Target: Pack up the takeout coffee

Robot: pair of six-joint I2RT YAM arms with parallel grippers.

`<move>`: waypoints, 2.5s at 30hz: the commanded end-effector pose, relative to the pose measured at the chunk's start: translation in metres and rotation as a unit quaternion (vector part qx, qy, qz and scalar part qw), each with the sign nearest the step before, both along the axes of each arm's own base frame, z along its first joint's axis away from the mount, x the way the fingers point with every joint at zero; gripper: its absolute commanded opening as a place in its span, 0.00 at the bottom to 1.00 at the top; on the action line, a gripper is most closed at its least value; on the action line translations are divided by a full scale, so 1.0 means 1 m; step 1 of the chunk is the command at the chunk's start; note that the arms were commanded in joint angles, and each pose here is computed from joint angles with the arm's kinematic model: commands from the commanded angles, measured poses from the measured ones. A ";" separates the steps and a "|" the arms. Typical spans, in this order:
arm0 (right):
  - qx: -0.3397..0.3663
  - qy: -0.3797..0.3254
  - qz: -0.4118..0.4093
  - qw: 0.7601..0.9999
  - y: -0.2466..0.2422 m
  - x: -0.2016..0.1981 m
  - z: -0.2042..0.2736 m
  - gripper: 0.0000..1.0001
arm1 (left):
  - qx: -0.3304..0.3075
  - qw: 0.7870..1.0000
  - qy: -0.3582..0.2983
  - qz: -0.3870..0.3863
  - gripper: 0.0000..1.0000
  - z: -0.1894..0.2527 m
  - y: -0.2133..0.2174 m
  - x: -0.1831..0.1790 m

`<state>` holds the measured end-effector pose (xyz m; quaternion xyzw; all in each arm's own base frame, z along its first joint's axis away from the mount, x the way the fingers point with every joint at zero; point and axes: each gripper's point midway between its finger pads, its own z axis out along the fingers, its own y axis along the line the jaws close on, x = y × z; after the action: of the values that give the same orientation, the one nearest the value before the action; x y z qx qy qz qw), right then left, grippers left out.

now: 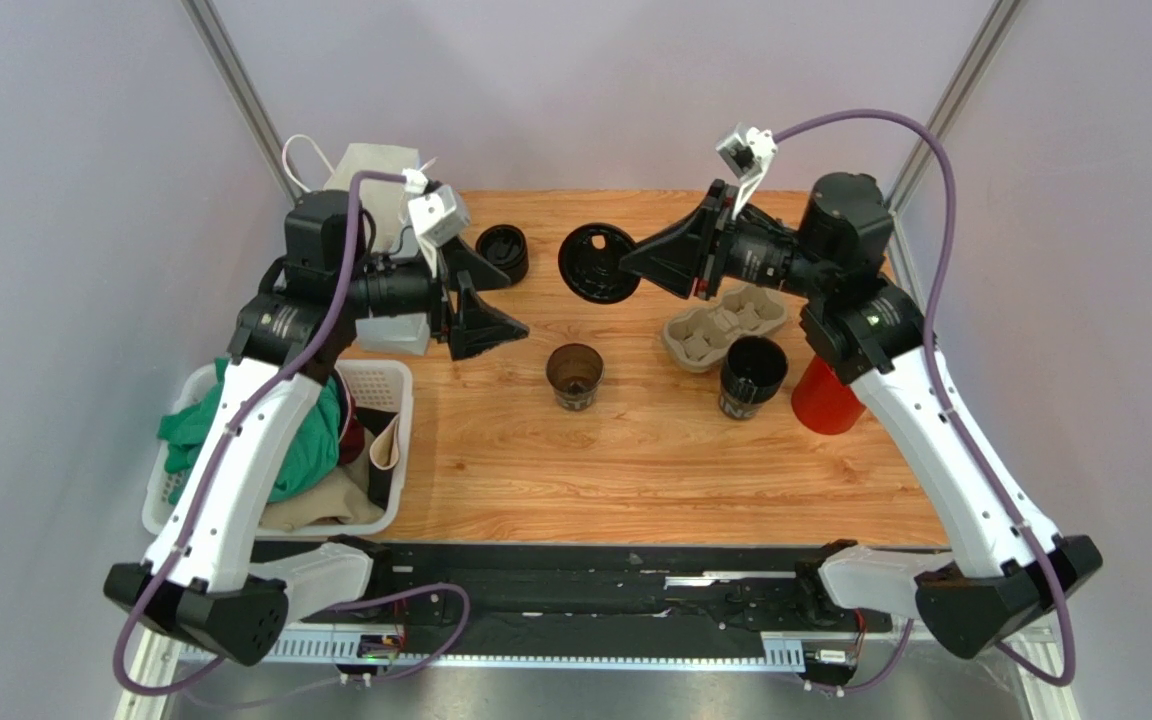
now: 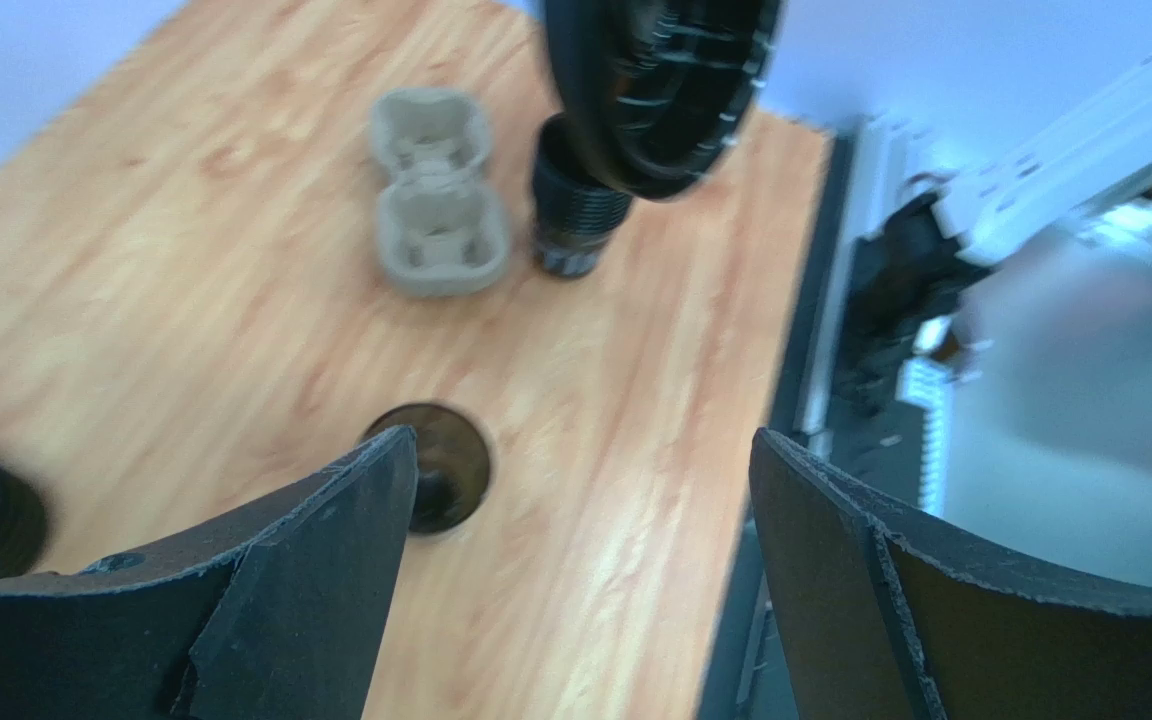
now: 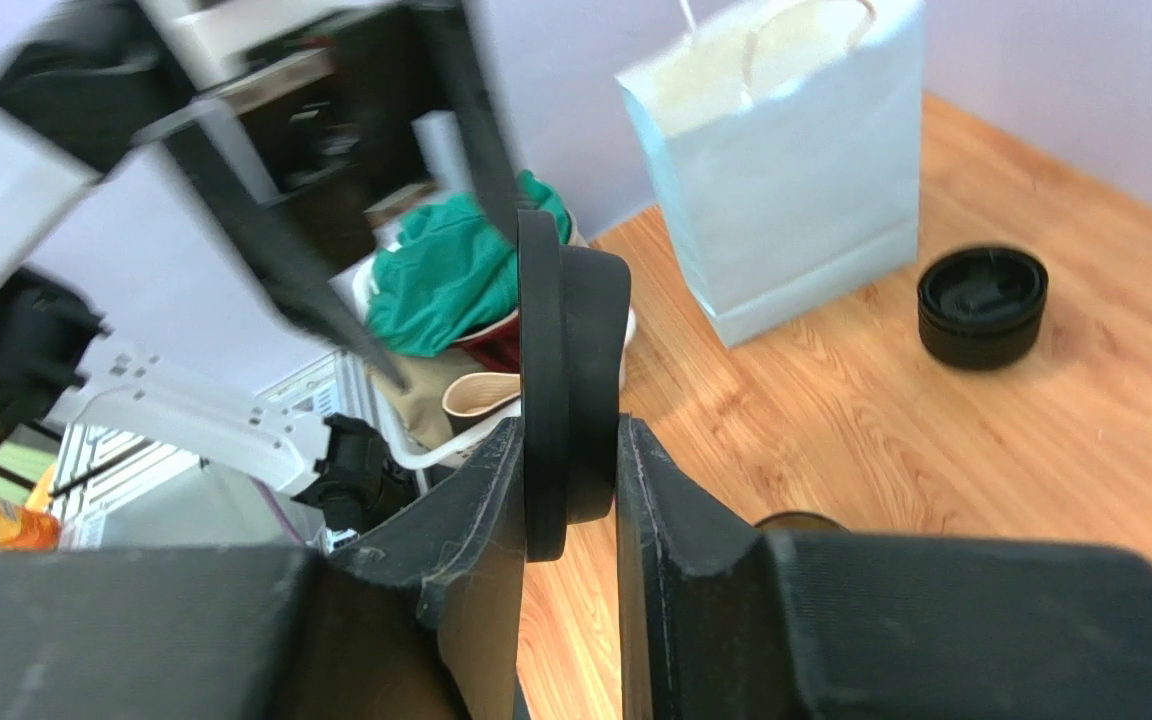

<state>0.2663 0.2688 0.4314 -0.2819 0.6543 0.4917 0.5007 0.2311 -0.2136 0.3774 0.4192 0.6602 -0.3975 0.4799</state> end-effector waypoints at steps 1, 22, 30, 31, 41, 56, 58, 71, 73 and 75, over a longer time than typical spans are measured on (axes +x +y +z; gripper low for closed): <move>0.000 -0.057 0.020 0.998 -0.003 -0.017 0.014 0.10 | -0.092 0.987 0.072 -0.108 0.90 0.032 -0.017 -0.018; 0.034 -0.027 0.103 0.994 0.016 -0.038 -0.002 0.10 | -0.114 0.964 0.120 -0.208 0.93 0.024 -0.035 -0.019; 0.035 -0.015 0.103 0.994 0.024 -0.030 -0.007 0.10 | -0.104 0.965 0.123 -0.208 0.88 0.015 -0.045 -0.012; 0.035 -0.016 0.102 0.994 0.025 -0.029 -0.007 0.10 | -0.104 0.965 0.123 -0.209 0.86 0.015 -0.045 -0.014; 0.031 -0.003 0.104 0.994 0.033 -0.022 -0.015 0.10 | -0.103 0.966 0.113 -0.206 0.71 0.017 -0.046 -0.016; 0.024 -0.004 0.097 0.995 0.036 -0.014 -0.017 0.16 | -0.092 0.970 0.101 -0.199 0.33 0.010 -0.051 -0.017; 0.019 -0.009 0.096 0.995 0.034 -0.015 -0.014 0.25 | -0.084 0.975 0.093 -0.184 0.28 0.007 -0.051 -0.012; -0.057 -0.087 0.135 0.985 0.010 -0.054 0.003 0.62 | 0.138 0.977 -0.157 -0.033 0.25 -0.019 -0.010 0.012; -0.070 -0.097 0.158 0.980 0.007 -0.062 -0.004 0.63 | 0.184 0.960 -0.209 -0.012 0.25 -0.024 0.004 0.015; -0.080 -0.088 0.178 0.977 0.006 -0.069 -0.013 0.64 | 0.204 0.950 -0.234 -0.020 0.23 -0.035 0.007 0.006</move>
<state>0.2215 0.2831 0.4251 -0.4217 0.6044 0.4970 0.4581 0.2316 -0.2351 0.3604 0.5438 0.6102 -0.2955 0.4947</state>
